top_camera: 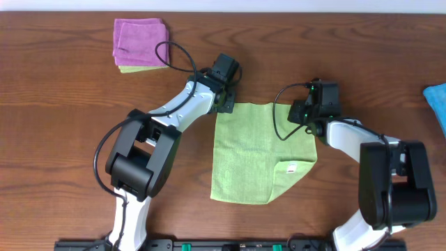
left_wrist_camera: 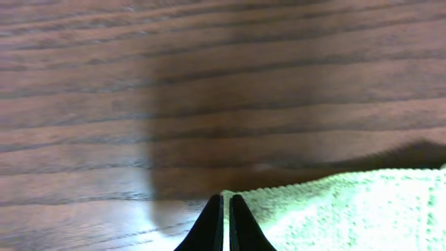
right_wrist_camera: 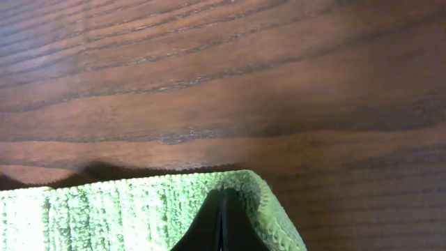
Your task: Fold the cloth
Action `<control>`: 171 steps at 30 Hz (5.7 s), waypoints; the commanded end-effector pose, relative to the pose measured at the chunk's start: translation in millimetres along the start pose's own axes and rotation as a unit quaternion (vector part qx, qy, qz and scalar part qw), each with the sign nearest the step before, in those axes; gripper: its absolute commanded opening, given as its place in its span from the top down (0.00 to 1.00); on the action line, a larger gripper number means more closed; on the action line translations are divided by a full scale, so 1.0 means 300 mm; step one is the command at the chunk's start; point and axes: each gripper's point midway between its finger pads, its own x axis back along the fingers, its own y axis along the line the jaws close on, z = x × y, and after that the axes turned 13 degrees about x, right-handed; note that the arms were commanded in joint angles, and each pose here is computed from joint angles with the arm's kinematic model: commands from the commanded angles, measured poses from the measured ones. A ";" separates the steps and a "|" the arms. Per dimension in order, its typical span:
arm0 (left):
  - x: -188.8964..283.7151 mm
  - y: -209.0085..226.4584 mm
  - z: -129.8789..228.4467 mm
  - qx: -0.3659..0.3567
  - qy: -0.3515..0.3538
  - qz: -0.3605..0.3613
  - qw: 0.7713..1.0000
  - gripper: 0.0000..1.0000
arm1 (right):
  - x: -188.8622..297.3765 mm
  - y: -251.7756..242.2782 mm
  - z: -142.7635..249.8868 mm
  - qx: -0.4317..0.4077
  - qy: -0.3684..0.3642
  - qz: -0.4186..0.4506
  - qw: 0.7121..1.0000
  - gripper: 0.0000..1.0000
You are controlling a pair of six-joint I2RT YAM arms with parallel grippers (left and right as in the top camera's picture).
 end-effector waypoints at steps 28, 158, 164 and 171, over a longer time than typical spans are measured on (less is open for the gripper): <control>0.194 -0.113 0.110 -0.011 0.103 0.043 0.994 0.94 | 0.164 0.006 -0.014 -0.008 0.111 0.053 0.992 0.64; 0.537 0.137 -0.005 0.087 -0.040 -0.001 0.995 0.66 | 0.344 0.277 0.216 -0.238 0.191 0.064 0.950 0.43; 0.581 0.157 0.032 0.076 -0.028 -0.009 0.997 0.67 | 0.335 0.255 0.232 -0.319 0.179 0.102 0.925 0.46; 0.582 0.159 0.036 0.076 -0.026 -0.010 0.997 0.67 | 0.208 0.367 0.248 -0.349 0.203 0.049 0.914 0.56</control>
